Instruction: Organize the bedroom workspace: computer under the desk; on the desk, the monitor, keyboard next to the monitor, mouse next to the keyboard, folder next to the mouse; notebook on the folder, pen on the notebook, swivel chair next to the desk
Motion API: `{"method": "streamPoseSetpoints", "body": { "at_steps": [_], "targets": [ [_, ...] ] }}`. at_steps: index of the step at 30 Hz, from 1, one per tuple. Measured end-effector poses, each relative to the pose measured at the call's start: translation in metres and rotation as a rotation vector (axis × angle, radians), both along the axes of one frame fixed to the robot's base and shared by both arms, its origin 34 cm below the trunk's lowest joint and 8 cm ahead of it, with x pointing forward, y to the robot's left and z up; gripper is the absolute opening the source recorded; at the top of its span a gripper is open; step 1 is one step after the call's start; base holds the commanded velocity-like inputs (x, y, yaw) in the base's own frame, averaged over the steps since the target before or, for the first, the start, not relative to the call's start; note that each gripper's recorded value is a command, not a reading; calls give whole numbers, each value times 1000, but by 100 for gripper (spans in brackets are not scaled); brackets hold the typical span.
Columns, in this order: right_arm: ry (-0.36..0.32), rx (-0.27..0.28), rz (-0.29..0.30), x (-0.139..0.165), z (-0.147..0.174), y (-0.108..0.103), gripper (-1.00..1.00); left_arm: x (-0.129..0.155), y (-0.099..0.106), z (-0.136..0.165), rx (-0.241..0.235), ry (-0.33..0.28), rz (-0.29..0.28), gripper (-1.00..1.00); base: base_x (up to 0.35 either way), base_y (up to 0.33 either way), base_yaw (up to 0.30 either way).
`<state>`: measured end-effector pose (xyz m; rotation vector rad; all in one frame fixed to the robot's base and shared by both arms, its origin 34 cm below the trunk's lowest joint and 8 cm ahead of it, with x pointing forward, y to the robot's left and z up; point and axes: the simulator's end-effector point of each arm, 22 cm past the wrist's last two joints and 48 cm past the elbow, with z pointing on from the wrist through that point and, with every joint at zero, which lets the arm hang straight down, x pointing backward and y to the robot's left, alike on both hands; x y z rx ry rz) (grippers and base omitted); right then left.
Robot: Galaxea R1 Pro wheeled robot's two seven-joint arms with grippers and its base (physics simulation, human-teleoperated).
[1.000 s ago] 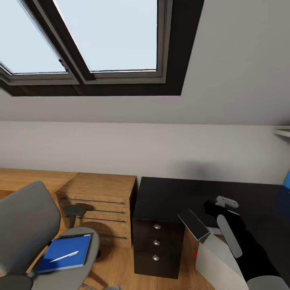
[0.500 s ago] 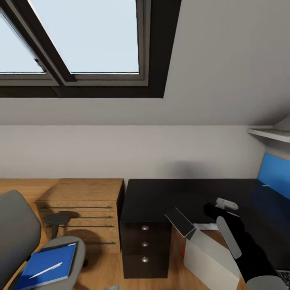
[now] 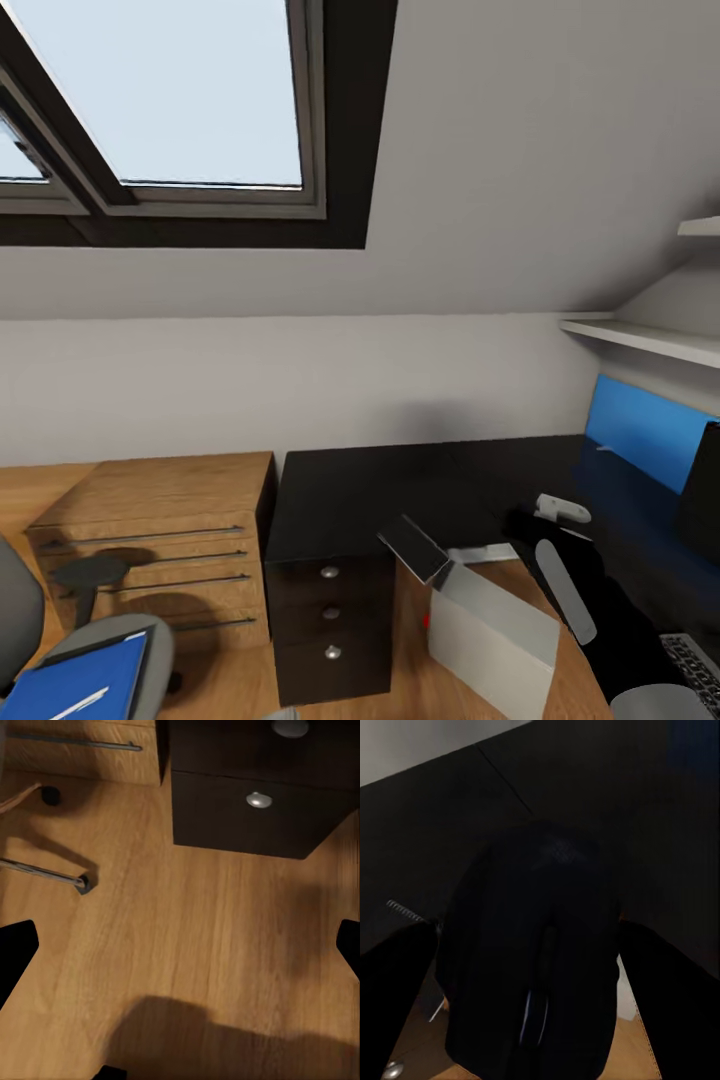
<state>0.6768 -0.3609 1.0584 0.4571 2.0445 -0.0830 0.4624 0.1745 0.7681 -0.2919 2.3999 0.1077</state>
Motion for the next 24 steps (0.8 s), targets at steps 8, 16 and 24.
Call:
{"method": "streamPoseSetpoints", "body": {
  "at_steps": [8, 16, 24],
  "targets": [
    [-8, -5, -1, -1, 5, -1, -100, 3, 1, 4, -2, -16, 6, 100, 0, 0, -243],
    [-15, -19, -2, -1, 10, -2, -100, 8, 2, 10, -5, -47, 14, 100, 0, 0, -243],
    [-23, -20, -1, -2, 14, -2, -100, 12, 1, 14, -9, -60, 14, 100, 0, 0, -243]
  ]
}}
